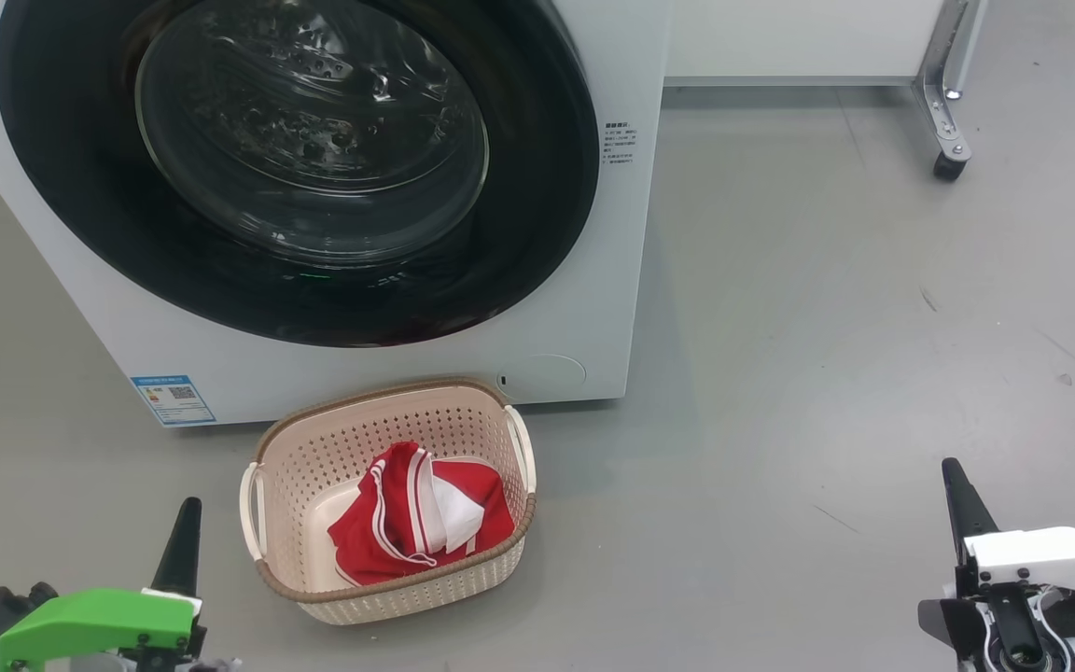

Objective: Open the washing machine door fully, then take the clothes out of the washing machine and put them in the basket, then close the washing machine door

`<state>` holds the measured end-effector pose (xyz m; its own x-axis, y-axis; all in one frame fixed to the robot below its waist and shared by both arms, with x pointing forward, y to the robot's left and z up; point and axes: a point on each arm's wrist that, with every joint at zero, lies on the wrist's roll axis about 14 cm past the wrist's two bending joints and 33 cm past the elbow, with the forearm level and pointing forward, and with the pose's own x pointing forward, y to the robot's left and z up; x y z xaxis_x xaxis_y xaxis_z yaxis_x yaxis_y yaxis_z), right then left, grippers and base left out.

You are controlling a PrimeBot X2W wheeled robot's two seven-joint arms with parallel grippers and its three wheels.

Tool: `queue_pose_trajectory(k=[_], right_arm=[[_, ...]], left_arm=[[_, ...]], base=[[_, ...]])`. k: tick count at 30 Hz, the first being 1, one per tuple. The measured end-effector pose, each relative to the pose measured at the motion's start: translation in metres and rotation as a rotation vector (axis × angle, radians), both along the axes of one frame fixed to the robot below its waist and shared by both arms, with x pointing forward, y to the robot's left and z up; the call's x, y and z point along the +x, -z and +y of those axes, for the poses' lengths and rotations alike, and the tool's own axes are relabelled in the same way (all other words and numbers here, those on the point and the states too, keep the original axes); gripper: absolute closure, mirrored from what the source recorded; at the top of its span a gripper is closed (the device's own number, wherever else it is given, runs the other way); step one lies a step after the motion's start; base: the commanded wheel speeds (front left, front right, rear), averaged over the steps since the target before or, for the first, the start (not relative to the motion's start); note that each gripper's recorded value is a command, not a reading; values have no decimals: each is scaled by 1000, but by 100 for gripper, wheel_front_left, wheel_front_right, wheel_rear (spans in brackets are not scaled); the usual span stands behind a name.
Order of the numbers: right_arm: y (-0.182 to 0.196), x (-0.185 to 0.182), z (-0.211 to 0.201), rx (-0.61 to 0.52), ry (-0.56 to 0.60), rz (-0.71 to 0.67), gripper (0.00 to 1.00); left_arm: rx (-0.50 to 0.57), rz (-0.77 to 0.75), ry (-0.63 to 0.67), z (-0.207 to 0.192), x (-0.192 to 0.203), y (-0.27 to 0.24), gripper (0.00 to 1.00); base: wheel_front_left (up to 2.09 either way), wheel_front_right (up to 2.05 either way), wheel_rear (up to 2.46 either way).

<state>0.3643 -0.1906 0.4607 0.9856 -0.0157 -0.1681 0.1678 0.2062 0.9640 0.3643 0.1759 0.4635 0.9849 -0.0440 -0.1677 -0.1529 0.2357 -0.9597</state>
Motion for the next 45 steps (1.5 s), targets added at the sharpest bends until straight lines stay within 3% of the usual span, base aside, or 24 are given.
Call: queue_pose_trajectory(k=[17, 45], right_arm=[[-17, 8, -12, 214, 39, -66, 100], [-22, 10, -13, 223, 43, -85, 100]], left_arm=[[-228, -68, -46, 11, 11, -18, 100], [-235, -73, -46, 11, 11, -19, 100]], base=[[0, 0, 0], [0, 0, 0]])
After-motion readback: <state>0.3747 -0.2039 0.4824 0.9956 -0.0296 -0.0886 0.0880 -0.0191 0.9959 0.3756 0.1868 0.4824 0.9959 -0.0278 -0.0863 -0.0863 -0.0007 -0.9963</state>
